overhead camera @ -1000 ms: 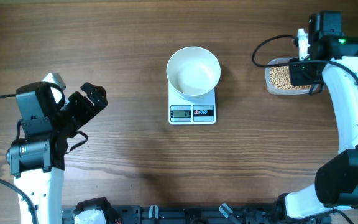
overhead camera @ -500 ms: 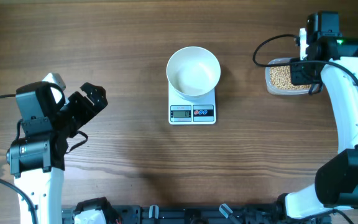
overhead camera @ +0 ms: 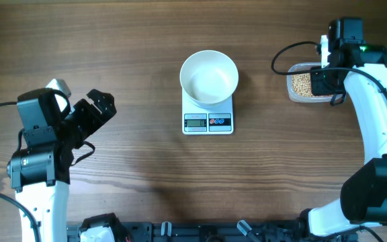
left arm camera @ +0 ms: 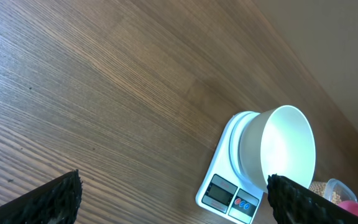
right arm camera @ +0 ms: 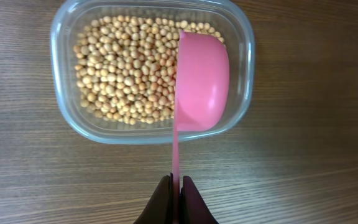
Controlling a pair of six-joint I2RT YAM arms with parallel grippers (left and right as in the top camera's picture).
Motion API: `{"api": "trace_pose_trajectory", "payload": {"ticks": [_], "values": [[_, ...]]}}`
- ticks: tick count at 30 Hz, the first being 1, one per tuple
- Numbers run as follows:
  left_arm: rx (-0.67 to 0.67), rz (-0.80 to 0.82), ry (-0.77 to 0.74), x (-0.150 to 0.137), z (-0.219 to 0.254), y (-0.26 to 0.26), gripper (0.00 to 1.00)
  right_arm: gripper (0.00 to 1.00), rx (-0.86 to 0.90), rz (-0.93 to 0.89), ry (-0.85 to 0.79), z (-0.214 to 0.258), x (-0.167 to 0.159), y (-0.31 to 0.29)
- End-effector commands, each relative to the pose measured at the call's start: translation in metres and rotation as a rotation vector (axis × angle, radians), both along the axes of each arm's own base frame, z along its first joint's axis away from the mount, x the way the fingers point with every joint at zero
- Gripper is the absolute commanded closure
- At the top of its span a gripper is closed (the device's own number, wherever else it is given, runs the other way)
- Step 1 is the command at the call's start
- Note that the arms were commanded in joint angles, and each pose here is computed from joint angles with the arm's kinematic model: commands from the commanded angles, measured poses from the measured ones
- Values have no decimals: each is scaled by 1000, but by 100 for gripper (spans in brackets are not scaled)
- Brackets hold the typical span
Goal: Scoop item into bowl and weigh 150g on scale
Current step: 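Lower the pink scoop into the soybeans with the right gripper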
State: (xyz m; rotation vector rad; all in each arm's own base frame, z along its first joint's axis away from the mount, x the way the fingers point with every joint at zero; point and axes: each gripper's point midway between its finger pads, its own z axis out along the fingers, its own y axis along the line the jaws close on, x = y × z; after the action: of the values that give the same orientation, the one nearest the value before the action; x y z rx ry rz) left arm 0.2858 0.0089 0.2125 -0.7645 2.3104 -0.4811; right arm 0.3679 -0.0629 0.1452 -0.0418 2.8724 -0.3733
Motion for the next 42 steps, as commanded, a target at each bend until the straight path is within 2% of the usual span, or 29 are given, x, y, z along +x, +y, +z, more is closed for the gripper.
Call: {"api": "trace_pose_trajectory", "payload": {"ticks": [1, 17, 33, 42], "values": [[-3, -2, 1, 1, -1, 1, 0, 96, 30, -12, 16, -10, 0, 4], [8, 8, 4, 1, -2, 3, 0, 96, 71, -4, 35, -22, 4, 11], [8, 7, 4, 1, -2, 3, 0, 96, 256, 30, 47, -33, 7, 40], [8, 7, 4, 1, -2, 3, 0, 96, 414, -28, 16, -30, 7, 29]]}}
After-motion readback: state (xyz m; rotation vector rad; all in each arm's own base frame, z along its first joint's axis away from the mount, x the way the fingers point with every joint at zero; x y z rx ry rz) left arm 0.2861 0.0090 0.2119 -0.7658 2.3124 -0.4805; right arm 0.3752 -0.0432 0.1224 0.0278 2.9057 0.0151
